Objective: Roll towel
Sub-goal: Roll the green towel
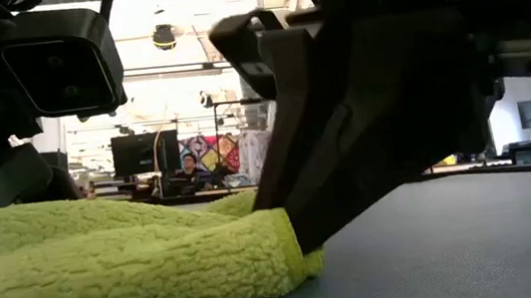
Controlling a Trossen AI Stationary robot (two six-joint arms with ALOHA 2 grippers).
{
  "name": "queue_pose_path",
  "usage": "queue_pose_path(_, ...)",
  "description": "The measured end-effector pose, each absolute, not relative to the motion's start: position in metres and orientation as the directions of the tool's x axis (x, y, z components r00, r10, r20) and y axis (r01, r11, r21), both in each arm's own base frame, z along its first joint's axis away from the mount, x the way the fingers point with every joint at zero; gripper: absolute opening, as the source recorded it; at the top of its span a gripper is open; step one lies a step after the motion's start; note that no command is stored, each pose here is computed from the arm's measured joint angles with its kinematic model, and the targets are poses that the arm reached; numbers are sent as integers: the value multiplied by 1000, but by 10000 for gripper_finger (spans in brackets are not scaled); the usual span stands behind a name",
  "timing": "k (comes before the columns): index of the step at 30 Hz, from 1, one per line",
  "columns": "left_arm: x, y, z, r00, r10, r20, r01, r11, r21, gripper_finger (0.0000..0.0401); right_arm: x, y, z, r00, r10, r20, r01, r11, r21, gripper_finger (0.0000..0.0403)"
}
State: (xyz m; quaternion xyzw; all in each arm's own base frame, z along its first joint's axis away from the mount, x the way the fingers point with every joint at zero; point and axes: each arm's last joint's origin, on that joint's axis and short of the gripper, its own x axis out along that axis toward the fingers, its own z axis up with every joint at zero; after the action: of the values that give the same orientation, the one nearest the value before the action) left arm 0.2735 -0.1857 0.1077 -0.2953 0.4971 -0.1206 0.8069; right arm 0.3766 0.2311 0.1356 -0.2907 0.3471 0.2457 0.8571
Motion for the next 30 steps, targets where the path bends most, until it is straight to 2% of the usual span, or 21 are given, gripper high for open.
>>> queue_pose_path(6, 274, -186, 108, 476, -493, -728, -118, 785, -608, 69, 373, 229, 129, 631, 254, -733, -558, 805, -202, 13)
queue_pose_path(15, 272, -189, 110, 486, -494, -721, -131, 774, -619, 71, 376, 217, 122, 618, 342, -708, -485, 875, -1, 17)
queue_pose_path(25, 256, -191, 122, 523, -347, -779, -238, 818, -524, 71, 378, 217, 120, 637, 397, -661, -408, 901, 147, 12)
queue_pose_path(30, 251, -197, 122, 539, -324, -778, -226, 834, -504, 84, 369, 212, 107, 666, 434, -606, -316, 901, 298, 11)
